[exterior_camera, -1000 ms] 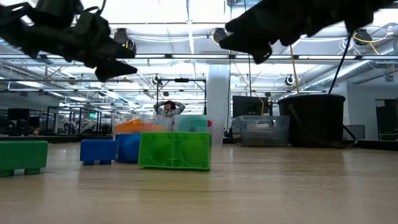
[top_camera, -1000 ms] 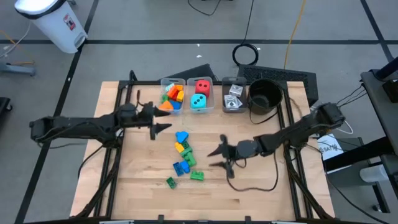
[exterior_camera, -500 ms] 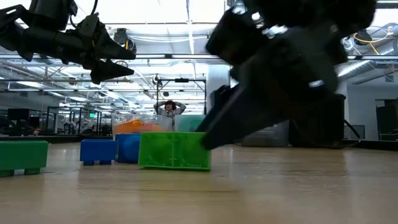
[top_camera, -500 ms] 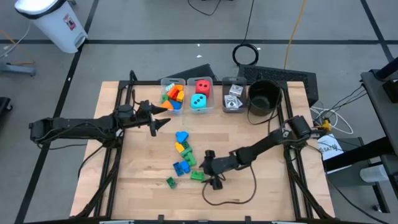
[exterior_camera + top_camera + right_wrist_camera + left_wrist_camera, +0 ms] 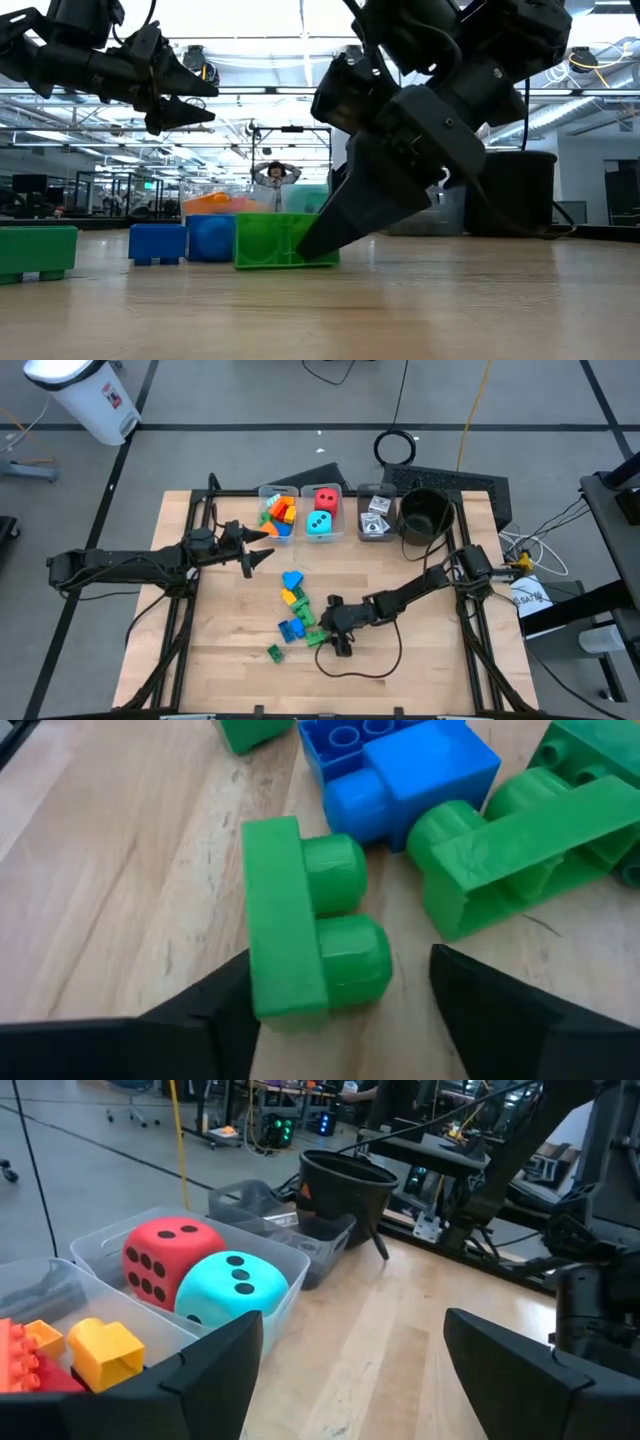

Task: Pick & Place Toys
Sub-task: Put the green game piece into the left transparent bin

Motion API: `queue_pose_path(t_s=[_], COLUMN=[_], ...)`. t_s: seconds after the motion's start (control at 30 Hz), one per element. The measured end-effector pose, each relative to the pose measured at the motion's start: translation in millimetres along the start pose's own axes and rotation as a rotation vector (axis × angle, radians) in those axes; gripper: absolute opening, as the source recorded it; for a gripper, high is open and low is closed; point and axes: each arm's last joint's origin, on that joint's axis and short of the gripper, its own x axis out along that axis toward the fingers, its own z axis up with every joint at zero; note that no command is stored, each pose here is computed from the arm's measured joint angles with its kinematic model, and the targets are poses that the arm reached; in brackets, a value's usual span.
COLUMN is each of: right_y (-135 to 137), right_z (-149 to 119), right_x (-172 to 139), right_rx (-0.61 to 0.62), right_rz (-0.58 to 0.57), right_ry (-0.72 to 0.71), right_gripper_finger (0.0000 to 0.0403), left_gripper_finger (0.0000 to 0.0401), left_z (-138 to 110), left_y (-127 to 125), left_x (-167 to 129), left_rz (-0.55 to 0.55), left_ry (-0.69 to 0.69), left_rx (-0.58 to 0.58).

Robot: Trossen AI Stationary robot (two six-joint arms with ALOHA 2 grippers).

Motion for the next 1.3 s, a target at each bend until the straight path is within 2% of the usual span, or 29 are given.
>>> queue_pose_path(t_s=[0.33,0.63,0.7,0.83,0.93,1.17,1.3], right_y=[1.4,5.8,6.6,10.0,16.9,35.1,27.7], right_z=[1.9,16.6,20.0,26.7,28.7,22.0,14.4], right_x=[-1.5,-19.8,-24.6,-32.2,-33.7,-28.2,-19.0], right_rx=[-0.081,-0.109,-0.113,-0.066,-0.036,-0.061,-0.02], right_rz=[0.03,0.06,0.058,0.066,0.085,0.129,0.107], right_ry=[-0.004,-0.024,-0.025,-0.046,-0.072,-0.082,-0.048], right_gripper_finger=[0.0117,0.0012,0.0005,0.0033,0.0069,0.0208,0.0275], left_gripper_finger=[0.0296,0.0317,0.0322,0.0328,0.0326,0.0311,0.0303], left_z=[-0.1,-0.1,-0.2,-0.4,-0.4,-0.4,-0.4], left_y=[-0.1,-0.1,-0.1,-0.1,0.0,-0.1,-0.1], left_x=[0.0,0.0,0.0,0.0,0.0,0.0,0.0], left_rz=[-0.001,-0.002,-0.002,-0.002,-0.002,-0.002,-0.002], left_ry=[0.001,0.002,0.002,0.004,0.004,0.005,0.004], left_rx=[-0.003,-0.006,-0.006,-0.006,-0.007,-0.036,-0.038])
